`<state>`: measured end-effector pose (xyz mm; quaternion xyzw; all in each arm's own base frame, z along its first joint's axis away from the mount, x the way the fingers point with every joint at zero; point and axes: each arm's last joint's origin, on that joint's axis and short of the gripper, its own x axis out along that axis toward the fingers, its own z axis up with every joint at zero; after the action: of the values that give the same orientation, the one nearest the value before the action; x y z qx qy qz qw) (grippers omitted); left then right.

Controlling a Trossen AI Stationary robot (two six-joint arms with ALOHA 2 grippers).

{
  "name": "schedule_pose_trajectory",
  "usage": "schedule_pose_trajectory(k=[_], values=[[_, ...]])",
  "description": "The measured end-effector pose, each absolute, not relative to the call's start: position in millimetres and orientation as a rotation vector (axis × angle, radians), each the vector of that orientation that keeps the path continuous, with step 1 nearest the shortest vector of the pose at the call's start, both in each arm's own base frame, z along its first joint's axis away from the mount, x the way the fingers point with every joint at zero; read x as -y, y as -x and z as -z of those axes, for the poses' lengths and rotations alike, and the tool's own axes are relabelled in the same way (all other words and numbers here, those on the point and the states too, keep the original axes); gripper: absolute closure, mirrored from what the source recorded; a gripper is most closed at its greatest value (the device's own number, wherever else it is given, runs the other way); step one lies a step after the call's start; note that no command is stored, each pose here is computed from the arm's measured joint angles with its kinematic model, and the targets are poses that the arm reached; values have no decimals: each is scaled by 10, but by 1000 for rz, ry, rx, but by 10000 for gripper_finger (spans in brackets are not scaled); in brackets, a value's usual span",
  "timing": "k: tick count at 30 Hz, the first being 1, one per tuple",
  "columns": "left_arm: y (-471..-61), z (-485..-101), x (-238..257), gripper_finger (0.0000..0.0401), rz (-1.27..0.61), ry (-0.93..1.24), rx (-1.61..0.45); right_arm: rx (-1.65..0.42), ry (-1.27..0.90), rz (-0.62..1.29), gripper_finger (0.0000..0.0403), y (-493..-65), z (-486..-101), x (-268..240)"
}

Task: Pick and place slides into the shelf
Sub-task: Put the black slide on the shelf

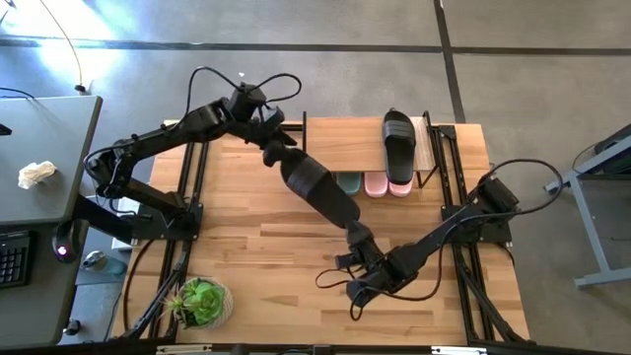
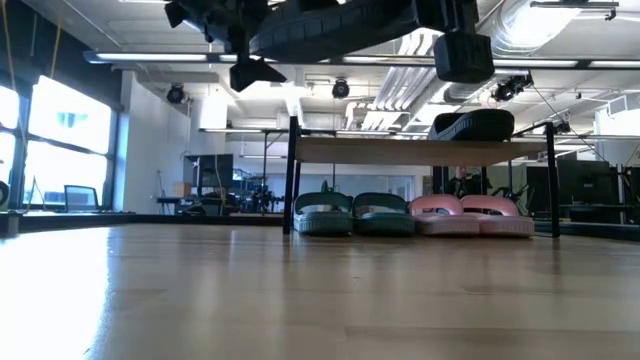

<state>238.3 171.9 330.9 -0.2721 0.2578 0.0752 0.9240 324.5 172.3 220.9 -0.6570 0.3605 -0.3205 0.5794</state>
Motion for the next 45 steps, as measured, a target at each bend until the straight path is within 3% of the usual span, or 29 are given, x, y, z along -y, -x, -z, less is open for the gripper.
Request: schedule_pose_trajectory(k=[14,25,35,40,45], values=[[-2189,-3298,-1944,93,-251,567,-518,-851,1465,798,357,-3339,-2219,-1572],[-1928,-3259,-2156,93,-364,638,-529,-930,1372,927,357,-3512,-2290,-1088],[-1895,-3235,-2152,93,-351,626,-559,-850,1080,1137,357,-3334,-3025,-514],[-1887,-3222,-2141,93,-346,636,-575,-731,920,1203,357,-3126,-3386,-437],[-1887,-3220,-2139,94,-343,638,-576,-607,796,1206,357,-3020,-3465,-534]])
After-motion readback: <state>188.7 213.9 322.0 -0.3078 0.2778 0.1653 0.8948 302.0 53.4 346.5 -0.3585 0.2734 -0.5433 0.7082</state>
